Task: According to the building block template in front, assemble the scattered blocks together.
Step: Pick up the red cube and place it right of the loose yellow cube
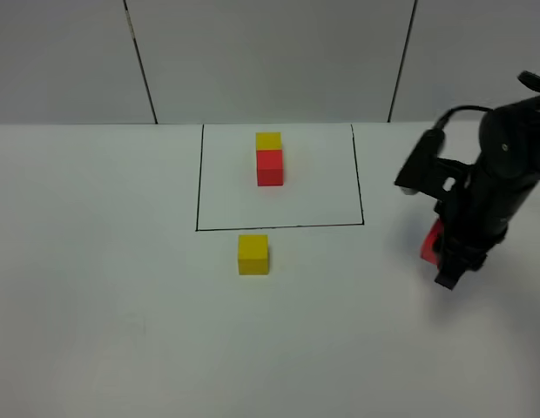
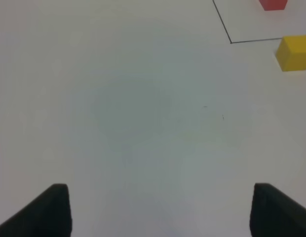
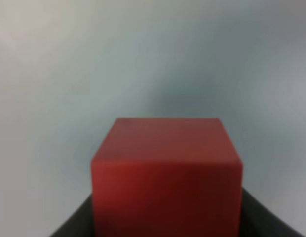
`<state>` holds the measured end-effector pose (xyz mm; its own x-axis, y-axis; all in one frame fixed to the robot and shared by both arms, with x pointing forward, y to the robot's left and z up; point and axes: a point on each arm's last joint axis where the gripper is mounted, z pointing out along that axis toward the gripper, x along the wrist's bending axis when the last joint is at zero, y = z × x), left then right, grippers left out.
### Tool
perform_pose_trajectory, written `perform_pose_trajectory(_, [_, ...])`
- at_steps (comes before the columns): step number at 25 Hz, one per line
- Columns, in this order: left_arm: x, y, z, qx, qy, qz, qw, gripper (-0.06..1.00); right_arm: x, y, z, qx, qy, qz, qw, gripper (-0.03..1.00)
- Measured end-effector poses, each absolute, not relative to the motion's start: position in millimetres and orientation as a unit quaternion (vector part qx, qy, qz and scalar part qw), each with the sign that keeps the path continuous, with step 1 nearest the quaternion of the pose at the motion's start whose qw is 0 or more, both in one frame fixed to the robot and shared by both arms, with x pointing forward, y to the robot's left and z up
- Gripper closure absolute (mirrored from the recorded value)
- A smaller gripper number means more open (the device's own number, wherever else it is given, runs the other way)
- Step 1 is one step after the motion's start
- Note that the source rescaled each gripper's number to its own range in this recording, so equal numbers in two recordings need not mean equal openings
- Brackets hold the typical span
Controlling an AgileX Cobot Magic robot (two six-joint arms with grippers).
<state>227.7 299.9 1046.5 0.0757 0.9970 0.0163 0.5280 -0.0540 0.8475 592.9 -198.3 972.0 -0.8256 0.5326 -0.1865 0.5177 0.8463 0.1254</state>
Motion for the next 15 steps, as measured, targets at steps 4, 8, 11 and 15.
perform_pose_trajectory(4, [228, 300, 1047, 0.644, 0.592, 0.335, 0.35, 0.23, 614, -171, 973, 0.181, 0.978, 0.021, 0.103, 0.96])
perform_pose_trajectory(8, [228, 300, 1047, 0.644, 0.592, 0.335, 0.35, 0.23, 633, -144, 956, 0.101, 0.993, -0.013, 0.055, 0.96])
perform_pose_trajectory(11, [228, 300, 1047, 0.644, 0.592, 0.335, 0.35, 0.23, 647, -123, 944, 0.063, 0.997, -0.02, 0.04, 0.96])
perform_pose_trajectory(15, [228, 300, 1047, 0.644, 0.592, 0.335, 0.35, 0.23, 661, -101, 933, 0.036, 0.999, -0.008, 0.04, 0.96])
